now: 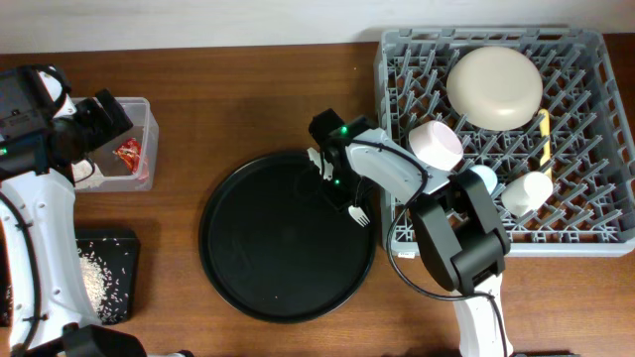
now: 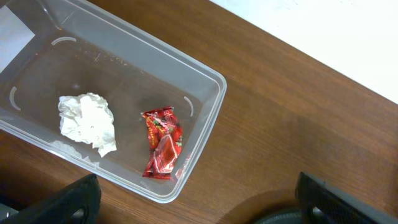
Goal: Sort waste into correct bins and load items into the dishwasher rack
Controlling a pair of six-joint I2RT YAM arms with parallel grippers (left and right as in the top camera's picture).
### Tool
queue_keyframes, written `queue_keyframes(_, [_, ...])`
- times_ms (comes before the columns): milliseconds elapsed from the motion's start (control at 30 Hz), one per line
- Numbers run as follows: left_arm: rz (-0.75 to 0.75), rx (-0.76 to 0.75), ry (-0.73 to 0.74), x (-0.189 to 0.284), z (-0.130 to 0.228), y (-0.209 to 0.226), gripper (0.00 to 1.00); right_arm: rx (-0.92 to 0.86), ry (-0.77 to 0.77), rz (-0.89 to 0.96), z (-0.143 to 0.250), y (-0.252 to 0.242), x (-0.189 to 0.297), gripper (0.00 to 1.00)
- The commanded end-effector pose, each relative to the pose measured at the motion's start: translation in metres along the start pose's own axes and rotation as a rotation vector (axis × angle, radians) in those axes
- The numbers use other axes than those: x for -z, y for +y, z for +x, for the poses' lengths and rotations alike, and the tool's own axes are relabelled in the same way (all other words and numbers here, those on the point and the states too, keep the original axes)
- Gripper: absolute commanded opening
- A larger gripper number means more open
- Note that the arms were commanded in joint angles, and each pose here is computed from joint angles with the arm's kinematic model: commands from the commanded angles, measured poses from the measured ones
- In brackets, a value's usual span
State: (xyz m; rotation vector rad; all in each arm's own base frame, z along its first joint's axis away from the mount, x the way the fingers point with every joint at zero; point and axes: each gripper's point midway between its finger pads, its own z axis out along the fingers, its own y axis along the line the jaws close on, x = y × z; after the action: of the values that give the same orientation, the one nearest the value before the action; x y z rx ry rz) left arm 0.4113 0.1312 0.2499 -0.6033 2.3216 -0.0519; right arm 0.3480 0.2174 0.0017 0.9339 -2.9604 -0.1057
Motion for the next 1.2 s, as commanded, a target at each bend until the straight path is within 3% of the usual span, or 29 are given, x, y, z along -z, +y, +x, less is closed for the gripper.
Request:
queue_keyframes(0, [0.006, 0.003, -0.003, 0.0, -0.002, -0.001, 0.99, 0.002, 0.035, 0.003, 0.011, 0.0, -0.023, 0.25])
queue_keyframes(67, [0.006, 0.003, -0.003, 0.0, -0.002, -0.001, 1.0, 0.001, 0.043, 0.001, 0.013, 0.001, -0.022, 0.17])
queue_keyframes(300, [0.006, 0.003, -0.003, 0.0, -0.002, -0.001, 0.99, 0.003, 0.004, -0.071, 0.006, 0.014, -0.003, 0.13])
queue_keyframes(433, [0.006, 0.003, -0.003, 0.0, -0.002, -0.001, 0.99, 0.014, -0.149, -0.074, -0.018, 0.016, 0.075, 0.09])
queue_keyframes(533, [0.006, 0.003, -0.003, 0.0, -0.002, -0.001, 0.99, -0.033, -0.24, -0.058, -0.013, -0.007, 0.135, 0.04])
queue_keyframes(600, [0.006, 0.003, -0.003, 0.0, -0.002, -0.001, 0.99, -0.108, -0.279, 0.025, 0.004, -0.046, 0.168, 0.04])
queue_keyframes(667, [0.006, 0.003, -0.003, 0.0, -0.002, -0.001, 0.99, -0.216, -0.285, 0.2, 0.042, -0.119, 0.199, 0.04])
queue_keyframes(733, [0.006, 0.003, -0.003, 0.0, -0.002, -0.001, 0.99, -0.234, -0.272, 0.246, 0.066, -0.158, 0.208, 0.04])
queue_keyframes(967, [0.006, 0.003, -0.003, 0.0, -0.002, -0.001, 1.0, -0.663, -0.328, 0.359, 0.16, -0.318, 0.212, 0.04])
queue_keyframes(1167, [0.006, 0.003, -0.003, 0.0, -0.002, -0.001, 0.99, -0.774, -0.389, 0.37, 0.184, -0.368, 0.199, 0.04])
